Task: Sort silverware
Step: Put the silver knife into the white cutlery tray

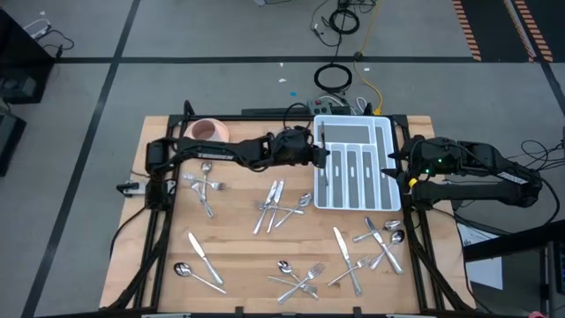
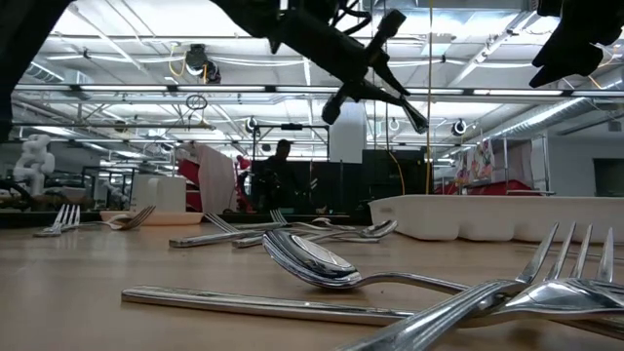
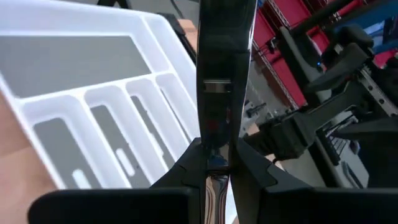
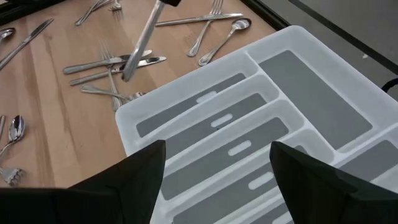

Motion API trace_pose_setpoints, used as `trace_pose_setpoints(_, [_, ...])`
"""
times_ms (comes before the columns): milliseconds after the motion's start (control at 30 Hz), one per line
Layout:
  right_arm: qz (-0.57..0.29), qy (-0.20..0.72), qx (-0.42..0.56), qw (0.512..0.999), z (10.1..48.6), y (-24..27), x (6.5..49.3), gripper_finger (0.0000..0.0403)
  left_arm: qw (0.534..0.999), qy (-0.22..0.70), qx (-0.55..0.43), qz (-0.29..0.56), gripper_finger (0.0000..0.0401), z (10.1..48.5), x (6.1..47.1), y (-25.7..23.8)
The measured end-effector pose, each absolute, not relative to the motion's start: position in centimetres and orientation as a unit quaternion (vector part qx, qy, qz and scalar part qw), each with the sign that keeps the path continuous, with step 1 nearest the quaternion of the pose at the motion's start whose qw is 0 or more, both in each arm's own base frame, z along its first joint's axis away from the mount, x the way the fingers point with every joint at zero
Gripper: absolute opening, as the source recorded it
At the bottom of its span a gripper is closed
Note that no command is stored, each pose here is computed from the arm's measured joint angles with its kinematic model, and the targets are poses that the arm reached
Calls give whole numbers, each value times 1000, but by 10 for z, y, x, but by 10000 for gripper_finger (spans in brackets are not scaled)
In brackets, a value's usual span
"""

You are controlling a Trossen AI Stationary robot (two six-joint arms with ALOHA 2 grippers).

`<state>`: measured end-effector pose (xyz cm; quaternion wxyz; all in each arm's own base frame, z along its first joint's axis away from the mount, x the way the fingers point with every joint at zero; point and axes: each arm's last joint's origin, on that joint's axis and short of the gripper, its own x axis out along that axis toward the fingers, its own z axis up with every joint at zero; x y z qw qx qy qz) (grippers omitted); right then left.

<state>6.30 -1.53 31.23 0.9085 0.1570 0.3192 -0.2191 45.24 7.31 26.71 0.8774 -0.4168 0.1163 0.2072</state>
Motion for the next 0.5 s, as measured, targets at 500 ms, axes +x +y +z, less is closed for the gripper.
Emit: trace_pose_setpoints(500, [-219,319,157,909,312,-15,63,283,873,145,-409,221,46,251,484,81])
